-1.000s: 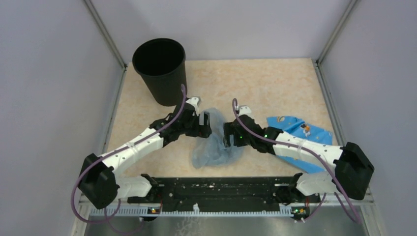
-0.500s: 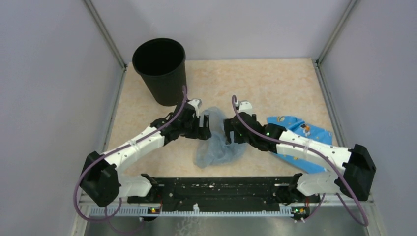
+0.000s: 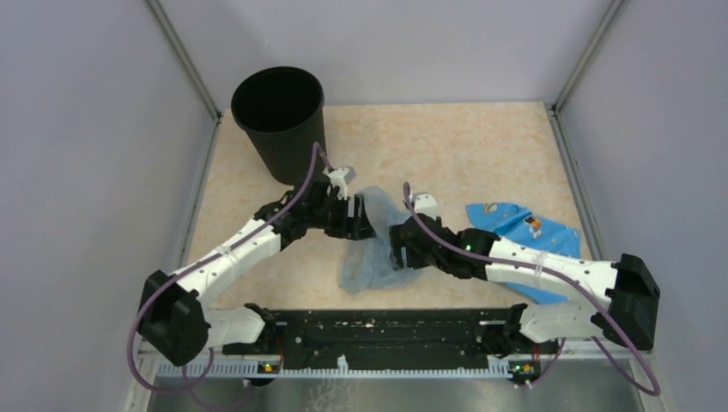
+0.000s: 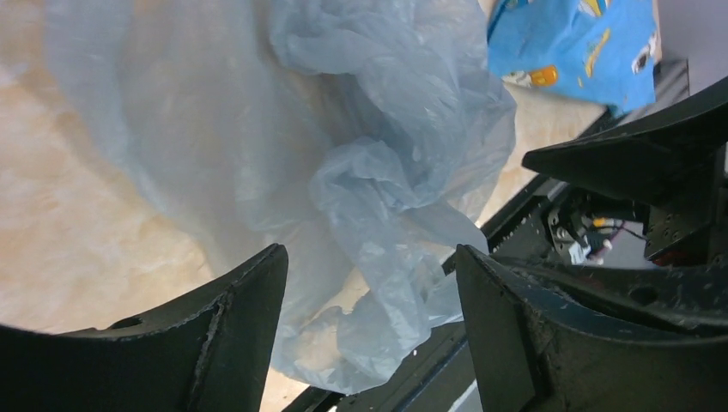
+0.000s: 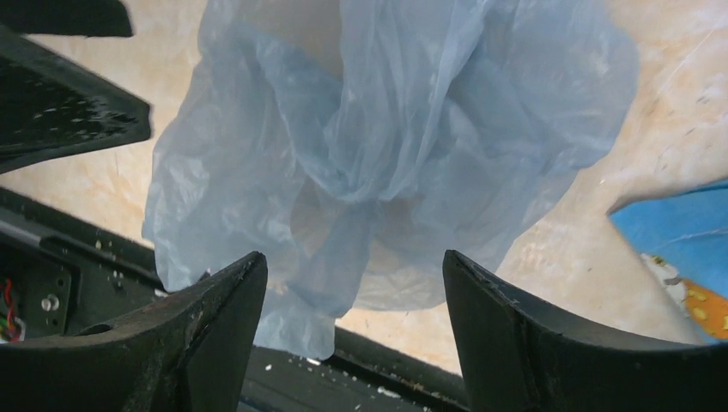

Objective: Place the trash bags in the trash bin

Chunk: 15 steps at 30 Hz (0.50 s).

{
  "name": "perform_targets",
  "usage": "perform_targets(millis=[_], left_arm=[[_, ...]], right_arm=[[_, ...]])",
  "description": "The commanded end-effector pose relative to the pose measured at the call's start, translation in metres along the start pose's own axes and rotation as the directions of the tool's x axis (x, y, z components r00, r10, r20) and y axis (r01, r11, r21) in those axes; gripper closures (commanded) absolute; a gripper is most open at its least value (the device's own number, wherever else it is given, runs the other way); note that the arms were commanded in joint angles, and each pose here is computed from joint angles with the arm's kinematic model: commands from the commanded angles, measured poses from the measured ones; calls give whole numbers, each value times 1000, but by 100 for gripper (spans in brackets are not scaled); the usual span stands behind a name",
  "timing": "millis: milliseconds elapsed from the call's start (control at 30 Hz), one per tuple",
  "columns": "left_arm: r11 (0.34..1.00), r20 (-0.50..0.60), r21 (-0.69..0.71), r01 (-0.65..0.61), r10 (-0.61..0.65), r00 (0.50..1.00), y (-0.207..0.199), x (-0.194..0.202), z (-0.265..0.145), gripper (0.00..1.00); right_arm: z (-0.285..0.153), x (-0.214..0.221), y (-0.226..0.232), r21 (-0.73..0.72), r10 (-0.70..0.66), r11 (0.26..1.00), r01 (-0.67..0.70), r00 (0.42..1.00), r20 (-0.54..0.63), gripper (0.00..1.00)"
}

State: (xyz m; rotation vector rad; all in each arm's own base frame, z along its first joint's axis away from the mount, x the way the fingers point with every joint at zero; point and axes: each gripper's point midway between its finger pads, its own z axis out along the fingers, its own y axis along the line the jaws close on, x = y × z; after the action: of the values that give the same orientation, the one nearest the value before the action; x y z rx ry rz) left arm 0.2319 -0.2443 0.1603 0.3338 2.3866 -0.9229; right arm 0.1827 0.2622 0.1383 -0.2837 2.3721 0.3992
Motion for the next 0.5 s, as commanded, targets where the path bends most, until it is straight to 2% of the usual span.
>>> perform_targets(millis=[0, 167, 267, 300, 333, 400, 467], left_arm=[[993, -63, 113, -21, 28, 998, -28, 6, 22, 22], [999, -132, 44, 30, -24, 991, -8, 25, 48, 35], [997, -132, 42, 59, -53, 990, -5, 26, 56, 57], [997, -130, 37, 64, -58, 990, -4, 26, 57, 66], [998, -121, 28, 63, -59, 991, -3, 24, 58, 79], [998, -96, -12, 61, -62, 993, 4, 18, 59, 96], [996, -76, -63, 69, -74, 994, 15, 9, 57, 100]], right_arm=[[-6, 22, 22, -110, 61, 992, -66, 997, -49, 26], [9, 51, 31, -156, 63, 984, -80, 992, -113, 27], [21, 61, 34, -153, 54, 985, -76, 988, -142, 33], [24, 62, 34, -142, 50, 987, -71, 988, -147, 40], [25, 61, 33, -133, 45, 989, -65, 988, -146, 48], [25, 57, 30, -119, 39, 991, -55, 991, -131, 69], [22, 52, 20, -77, 32, 996, -41, 993, -114, 91]])
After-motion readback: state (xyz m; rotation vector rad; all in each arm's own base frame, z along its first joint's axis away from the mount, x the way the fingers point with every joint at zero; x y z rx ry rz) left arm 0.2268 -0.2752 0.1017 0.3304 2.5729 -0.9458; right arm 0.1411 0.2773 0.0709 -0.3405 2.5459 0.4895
